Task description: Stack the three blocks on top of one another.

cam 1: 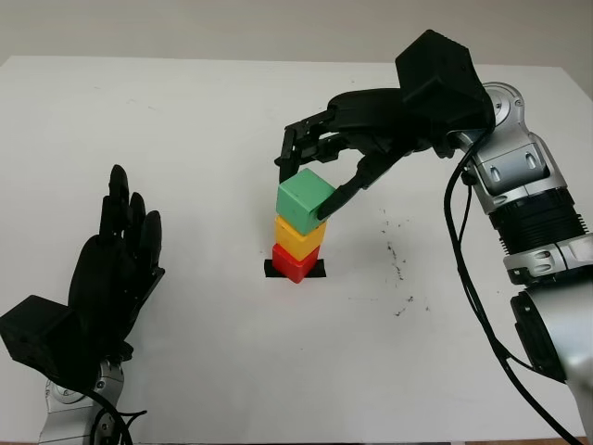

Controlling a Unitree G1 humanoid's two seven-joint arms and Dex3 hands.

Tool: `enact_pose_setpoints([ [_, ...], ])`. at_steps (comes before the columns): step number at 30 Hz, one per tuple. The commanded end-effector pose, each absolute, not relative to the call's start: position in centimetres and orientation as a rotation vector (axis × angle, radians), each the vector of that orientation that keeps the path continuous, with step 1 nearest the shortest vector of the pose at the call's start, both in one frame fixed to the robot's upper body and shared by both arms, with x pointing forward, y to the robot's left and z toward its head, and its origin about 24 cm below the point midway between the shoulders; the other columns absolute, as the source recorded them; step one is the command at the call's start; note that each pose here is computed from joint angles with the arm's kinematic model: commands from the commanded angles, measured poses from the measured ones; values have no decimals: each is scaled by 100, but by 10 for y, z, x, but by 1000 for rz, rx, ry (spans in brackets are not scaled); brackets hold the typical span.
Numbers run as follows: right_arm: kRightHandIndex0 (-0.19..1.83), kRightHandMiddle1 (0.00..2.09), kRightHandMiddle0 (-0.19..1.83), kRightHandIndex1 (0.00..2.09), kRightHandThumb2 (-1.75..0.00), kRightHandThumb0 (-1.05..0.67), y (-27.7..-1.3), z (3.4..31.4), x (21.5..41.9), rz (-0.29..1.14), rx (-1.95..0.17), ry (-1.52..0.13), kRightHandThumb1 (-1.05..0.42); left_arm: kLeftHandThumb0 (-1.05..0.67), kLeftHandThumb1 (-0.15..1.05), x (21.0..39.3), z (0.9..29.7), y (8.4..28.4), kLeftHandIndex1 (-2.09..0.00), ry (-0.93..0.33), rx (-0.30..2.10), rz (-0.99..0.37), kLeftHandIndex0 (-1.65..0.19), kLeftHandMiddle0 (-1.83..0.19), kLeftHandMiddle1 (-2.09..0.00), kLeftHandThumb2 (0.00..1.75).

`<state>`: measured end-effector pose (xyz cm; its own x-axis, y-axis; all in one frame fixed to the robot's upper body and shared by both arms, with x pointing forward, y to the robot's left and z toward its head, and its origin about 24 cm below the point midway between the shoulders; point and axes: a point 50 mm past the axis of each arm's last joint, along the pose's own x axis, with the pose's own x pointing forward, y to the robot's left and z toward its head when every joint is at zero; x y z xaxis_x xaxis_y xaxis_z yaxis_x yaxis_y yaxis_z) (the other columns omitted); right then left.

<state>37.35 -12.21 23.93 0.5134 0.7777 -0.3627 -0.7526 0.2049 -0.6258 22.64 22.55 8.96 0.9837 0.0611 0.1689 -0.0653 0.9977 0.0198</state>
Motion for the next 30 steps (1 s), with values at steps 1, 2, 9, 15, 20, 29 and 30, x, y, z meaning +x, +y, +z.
enact_pose_setpoints([
  [1,24,150,40,5,-5,-49,-120,242,371,1072,-855,-53,-89,-66,105,225,93,224,-2,-191,22,64,19,19,-5,55],
  [2,24,150,40,5,-5,-49,-119,242,371,1073,-854,-52,-89,-66,105,225,93,224,-2,-192,22,62,19,19,-5,55],
  [9,23,149,40,5,-5,-49,-119,239,371,1089,-847,-50,-89,-66,105,225,93,225,-2,-189,31,62,19,18,-6,56],
  [15,20,144,33,4,-5,-50,-119,239,371,1099,-842,-34,-90,-66,105,226,93,225,-3,-195,31,60,19,18,-5,56],
  [20,13,115,16,2,-5,-61,-120,239,370,1103,-880,-20,-87,-66,105,226,93,224,-2,-190,34,59,19,19,-5,56],
  [29,-1,84,7,1,-5,-66,-120,240,369,1100,-912,-12,-86,-66,105,226,92,224,-1,-187,13,56,19,19,-5,55],
  [30,-2,80,5,1,-5,-68,-120,241,368,1102,-918,-16,-86,-66,105,226,92,224,-1,-188,12,58,19,19,-5,55],
])
